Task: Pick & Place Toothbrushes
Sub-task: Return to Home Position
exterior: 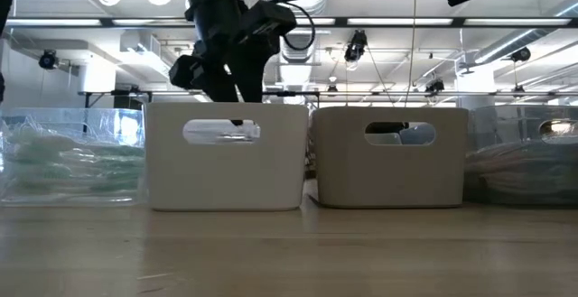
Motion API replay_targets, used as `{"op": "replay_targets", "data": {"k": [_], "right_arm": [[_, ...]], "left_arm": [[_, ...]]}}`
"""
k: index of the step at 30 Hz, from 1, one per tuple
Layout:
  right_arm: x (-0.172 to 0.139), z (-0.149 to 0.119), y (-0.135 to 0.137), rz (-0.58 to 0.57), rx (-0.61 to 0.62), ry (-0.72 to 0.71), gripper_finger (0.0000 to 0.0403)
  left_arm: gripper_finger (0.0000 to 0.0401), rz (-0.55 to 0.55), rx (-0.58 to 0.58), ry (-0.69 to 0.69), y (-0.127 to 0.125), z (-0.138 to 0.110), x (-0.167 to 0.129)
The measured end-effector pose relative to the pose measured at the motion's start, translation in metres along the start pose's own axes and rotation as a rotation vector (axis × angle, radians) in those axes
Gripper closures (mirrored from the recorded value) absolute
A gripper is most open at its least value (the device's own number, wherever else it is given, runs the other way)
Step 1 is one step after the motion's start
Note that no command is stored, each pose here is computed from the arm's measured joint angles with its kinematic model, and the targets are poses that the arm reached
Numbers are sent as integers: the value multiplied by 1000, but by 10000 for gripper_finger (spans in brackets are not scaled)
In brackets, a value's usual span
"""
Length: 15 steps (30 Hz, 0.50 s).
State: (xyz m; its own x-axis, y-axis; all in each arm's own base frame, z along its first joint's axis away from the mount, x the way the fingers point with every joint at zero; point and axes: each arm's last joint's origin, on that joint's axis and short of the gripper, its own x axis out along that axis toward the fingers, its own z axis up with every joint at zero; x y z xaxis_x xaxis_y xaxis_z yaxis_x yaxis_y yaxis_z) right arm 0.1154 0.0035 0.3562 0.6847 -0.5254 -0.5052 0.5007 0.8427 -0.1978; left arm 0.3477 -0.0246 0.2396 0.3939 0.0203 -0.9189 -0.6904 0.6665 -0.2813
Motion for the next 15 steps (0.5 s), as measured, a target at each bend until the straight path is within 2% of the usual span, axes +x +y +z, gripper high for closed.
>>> {"op": "replay_targets", "data": {"k": [4,9,12,15], "right_arm": [[1,-1,1,-2,-5,5,301],[5,-6,3,-6,-18,20,310],[8,-9,4,-9,-29,32,316],[10,-12,6,0,-26,45,321]], "left_arm": [[232,8,6,-16,-1,5,-6],[232,-14,72,-37,-9,13,-22],[232,23,132,-69,-13,17,-41],[232,37,191,-165,-18,19,-69]]}}
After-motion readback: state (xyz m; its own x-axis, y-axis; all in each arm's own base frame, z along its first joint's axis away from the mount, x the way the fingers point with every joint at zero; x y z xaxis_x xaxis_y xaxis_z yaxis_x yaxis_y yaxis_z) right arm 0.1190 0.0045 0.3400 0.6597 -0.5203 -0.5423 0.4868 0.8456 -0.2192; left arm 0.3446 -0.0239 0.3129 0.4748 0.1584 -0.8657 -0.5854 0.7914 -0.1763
